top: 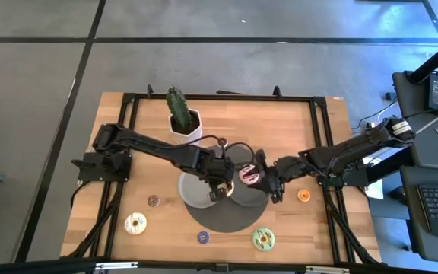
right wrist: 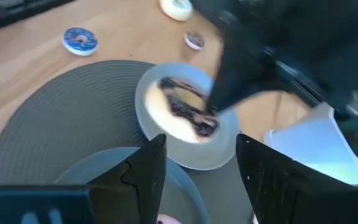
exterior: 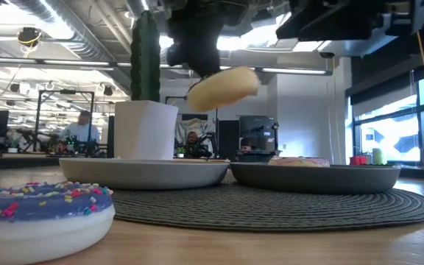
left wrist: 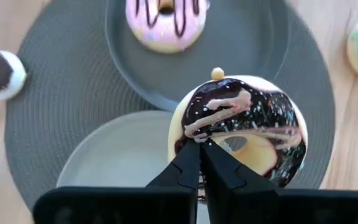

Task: Pick & Place donuts
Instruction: Put the large black donut on the dark gray plate

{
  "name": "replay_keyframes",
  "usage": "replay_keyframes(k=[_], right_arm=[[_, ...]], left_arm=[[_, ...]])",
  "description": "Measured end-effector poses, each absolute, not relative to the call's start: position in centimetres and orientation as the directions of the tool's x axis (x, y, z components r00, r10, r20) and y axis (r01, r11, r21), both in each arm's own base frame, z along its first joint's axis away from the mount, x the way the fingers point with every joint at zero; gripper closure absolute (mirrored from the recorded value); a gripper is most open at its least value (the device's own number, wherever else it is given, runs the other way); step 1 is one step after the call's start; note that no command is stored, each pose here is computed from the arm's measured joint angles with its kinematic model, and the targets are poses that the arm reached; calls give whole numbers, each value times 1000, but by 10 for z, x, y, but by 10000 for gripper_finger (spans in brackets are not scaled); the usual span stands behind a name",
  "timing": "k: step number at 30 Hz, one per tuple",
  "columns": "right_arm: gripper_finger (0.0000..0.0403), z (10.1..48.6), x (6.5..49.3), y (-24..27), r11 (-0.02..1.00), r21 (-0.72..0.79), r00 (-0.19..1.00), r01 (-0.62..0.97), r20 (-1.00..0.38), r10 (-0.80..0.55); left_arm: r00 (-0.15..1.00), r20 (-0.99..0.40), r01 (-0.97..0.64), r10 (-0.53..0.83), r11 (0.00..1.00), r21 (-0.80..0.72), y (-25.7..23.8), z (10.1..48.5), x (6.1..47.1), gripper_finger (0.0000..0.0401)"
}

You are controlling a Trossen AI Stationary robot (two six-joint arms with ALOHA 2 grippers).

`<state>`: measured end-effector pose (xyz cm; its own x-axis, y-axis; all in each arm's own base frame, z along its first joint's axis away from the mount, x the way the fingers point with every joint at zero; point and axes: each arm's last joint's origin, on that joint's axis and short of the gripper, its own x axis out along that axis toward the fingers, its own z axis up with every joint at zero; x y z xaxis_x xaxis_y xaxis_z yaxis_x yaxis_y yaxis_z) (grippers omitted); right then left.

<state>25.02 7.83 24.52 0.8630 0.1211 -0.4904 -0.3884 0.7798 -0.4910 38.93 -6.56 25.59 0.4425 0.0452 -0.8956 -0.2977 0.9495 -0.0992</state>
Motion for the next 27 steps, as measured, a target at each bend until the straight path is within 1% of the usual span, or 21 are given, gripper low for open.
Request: replay_keyframes(k=[5,13,18,27], right_arm=[[209,239,251,91,759,-493,851,-426,-504,151],[209,220,271,100,726,-534,861,-432,-484,157],[209,215,279,99,731,-544,875,-412,-461,150],[209,204,286,94,744,-529,860,-410,-495,122]], left_arm=[[467,-882,-293,61,952,-89,-61,259,396,399],[510,-858,-275,60,957,-96,-58,262,401,398],[508,-859,-274,59,957,-96,-59,262,401,398],[507,-862,-242,22,963,-118,-60,262,400,398]])
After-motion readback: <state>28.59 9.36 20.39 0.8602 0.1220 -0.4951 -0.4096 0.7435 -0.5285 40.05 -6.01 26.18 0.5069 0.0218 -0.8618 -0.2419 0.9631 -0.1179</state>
